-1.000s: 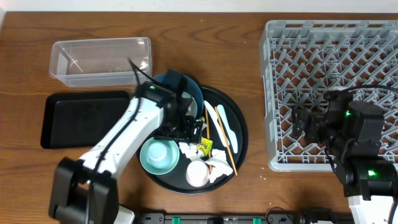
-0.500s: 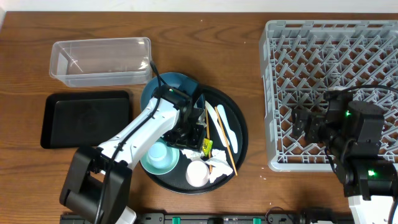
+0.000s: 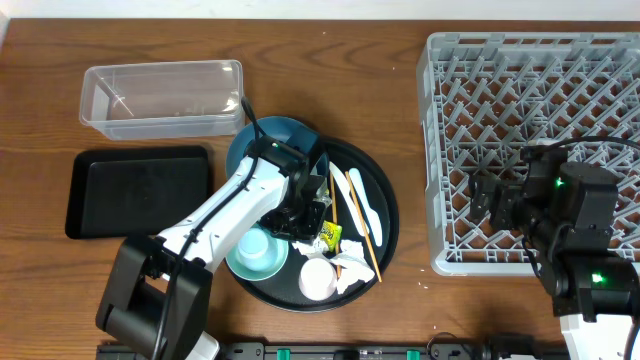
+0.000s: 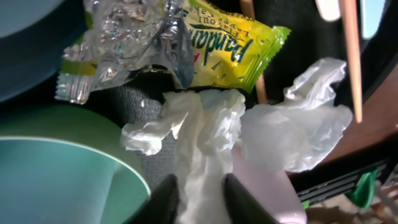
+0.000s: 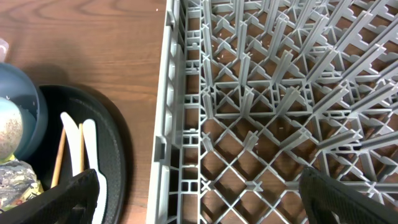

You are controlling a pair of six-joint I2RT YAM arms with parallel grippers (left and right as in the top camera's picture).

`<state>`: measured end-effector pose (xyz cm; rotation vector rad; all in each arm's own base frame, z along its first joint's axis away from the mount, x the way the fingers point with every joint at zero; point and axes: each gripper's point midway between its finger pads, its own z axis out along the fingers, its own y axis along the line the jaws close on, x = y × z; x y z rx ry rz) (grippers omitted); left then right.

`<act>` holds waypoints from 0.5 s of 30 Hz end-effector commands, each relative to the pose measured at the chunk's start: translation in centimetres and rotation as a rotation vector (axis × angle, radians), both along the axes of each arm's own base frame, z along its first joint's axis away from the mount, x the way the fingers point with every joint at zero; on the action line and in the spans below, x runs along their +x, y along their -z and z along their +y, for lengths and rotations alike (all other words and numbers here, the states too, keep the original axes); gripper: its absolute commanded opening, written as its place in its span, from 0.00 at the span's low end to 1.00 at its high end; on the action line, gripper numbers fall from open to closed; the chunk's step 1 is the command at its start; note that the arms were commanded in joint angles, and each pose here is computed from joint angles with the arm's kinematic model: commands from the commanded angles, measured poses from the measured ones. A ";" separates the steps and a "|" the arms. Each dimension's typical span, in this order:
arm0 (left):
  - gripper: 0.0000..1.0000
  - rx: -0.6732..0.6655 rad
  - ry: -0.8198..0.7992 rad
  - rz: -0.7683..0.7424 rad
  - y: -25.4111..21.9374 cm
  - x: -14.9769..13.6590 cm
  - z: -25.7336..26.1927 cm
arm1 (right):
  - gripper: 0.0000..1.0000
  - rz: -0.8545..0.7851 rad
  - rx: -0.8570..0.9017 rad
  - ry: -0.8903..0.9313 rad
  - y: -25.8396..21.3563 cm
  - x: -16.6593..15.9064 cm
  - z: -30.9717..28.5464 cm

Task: Sort waste into correct bins and load items into the dishwasher rack
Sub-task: 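Carry the wrappers left and drop them into the clear bin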

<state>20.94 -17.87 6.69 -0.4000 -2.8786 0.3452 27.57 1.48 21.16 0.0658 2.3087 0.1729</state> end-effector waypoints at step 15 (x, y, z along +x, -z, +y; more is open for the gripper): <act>0.06 0.122 -0.006 -0.451 -8.8 7.4 2.1 | 0.99 -0.024 0.010 -0.015 -1.0 0.1 0.5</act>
